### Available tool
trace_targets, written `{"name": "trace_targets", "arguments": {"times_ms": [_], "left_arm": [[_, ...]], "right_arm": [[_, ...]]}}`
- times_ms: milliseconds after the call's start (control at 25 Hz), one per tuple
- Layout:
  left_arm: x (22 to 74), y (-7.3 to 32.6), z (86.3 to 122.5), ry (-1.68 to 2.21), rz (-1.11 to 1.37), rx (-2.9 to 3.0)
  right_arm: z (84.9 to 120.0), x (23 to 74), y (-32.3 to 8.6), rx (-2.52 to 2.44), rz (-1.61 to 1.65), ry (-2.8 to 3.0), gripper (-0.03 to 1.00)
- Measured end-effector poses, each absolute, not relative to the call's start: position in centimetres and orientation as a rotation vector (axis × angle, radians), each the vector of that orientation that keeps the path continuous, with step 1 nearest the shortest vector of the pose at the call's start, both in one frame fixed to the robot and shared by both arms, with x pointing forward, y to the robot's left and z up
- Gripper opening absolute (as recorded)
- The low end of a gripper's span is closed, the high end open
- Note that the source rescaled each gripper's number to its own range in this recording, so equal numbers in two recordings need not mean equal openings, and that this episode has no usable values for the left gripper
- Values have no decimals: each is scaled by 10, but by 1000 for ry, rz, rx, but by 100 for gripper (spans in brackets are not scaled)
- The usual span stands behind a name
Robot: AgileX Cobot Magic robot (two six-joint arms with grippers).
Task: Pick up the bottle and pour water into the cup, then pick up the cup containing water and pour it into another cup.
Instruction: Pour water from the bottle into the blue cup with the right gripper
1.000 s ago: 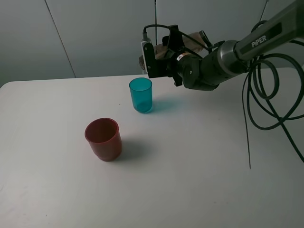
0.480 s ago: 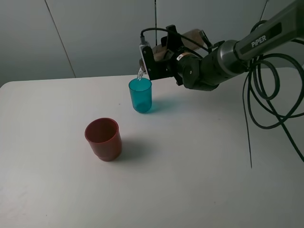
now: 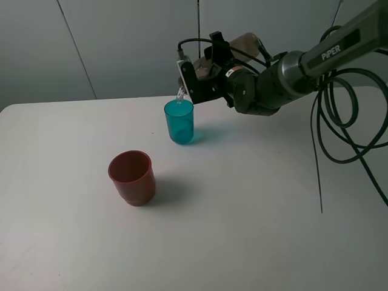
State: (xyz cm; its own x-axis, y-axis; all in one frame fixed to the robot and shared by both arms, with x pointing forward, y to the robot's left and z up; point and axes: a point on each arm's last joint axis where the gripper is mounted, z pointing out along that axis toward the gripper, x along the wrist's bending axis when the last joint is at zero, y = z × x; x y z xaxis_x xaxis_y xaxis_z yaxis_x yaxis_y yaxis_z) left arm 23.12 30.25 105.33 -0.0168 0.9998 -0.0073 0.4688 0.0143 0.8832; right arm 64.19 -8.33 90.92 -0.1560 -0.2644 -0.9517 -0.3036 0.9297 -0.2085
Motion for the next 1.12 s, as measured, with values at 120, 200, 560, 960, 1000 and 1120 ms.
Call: {"name": "trace_targets", "arguments": {"times_ms": [120,200,560,960,1000,1120], "left_arm": [[231,302,1053,1576,940,1543],[231,302,1053,1576,940,1543],[231,302,1053,1576,940,1543],[231,302,1053,1576,940,1543],[231,302,1053,1576,940,1543],[231,302,1053,1576,940,1543]], "right_arm": [[910,643,-86,-439,16,1733,1],[910,643,-86,-441,14,1730,1],[911,643,-84,-467,13,1712,1],[914,645,-85,-532,2,1662,1],[914,646,-86,-537,-2,1657,1],[914,648,-90,-546,-12,1649,1]]}}
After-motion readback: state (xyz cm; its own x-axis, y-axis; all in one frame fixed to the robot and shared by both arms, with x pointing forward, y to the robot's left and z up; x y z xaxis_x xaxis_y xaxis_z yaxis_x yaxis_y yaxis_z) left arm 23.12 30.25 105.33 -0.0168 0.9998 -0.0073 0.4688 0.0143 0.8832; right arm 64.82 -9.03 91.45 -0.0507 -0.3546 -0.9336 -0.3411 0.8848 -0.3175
